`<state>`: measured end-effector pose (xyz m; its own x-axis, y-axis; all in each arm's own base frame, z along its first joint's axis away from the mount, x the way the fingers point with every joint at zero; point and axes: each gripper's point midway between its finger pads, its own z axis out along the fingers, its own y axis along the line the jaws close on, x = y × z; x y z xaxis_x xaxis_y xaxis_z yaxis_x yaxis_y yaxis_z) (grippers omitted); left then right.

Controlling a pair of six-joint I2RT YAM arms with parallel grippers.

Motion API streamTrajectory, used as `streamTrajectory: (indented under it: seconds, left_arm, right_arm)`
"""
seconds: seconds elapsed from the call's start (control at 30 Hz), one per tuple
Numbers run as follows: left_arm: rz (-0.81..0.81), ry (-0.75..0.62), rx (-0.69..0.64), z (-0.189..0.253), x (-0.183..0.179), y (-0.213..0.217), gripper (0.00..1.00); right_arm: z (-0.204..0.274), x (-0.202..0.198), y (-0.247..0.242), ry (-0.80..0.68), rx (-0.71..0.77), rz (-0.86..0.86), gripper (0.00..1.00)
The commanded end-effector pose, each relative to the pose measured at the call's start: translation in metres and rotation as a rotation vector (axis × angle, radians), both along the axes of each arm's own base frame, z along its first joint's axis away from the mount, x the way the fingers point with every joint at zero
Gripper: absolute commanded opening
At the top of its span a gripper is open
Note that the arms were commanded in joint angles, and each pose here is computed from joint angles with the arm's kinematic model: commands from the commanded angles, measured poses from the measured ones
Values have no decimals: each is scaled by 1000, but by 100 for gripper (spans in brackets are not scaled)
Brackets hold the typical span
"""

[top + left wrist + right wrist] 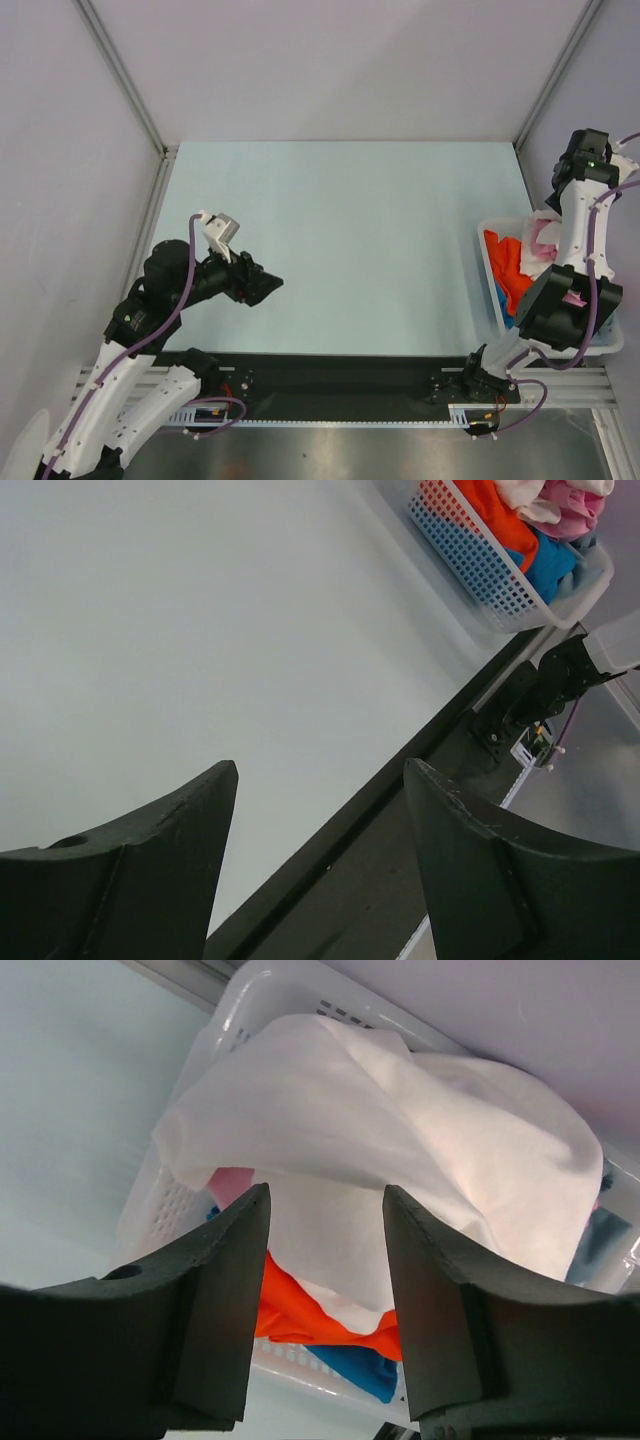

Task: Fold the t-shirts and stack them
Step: Grab the tshirt from the pile

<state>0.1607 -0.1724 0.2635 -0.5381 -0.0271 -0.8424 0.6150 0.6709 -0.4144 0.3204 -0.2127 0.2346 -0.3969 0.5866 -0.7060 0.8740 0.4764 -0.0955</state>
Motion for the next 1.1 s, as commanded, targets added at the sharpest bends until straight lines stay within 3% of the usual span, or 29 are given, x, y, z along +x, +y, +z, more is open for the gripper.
streamTrajectory:
  seconds: [0.0, 0.17, 0.3, 0.83, 0.93, 0.97, 1.07]
  left_arm:
    - [-30, -37, -5, 4, 1, -4, 73]
    - [5, -51, 29, -3, 7, 1, 72]
    - [13, -67, 50, 8, 10, -2, 69]
    - [-47, 41, -13, 39, 9, -25, 61]
    - [-48, 47, -10, 39, 10, -26, 60]
    - [-46, 51, -8, 38, 10, -26, 59]
    - [-50, 57, -7, 38, 11, -27, 58]
  right_arm:
    - [11, -10, -13, 20, -66, -77, 54]
    - [25, -22, -27, 108, -213, -96, 61]
    - [14, -33, -19, 178, -227, -120, 64]
    - [-22, -29, -23, 124, -198, -56, 57]
    - [-22, -32, -28, 111, -208, -40, 39]
    - [-25, -34, -28, 118, -204, -39, 28]
    - [-18, -33, -28, 120, -224, -28, 9]
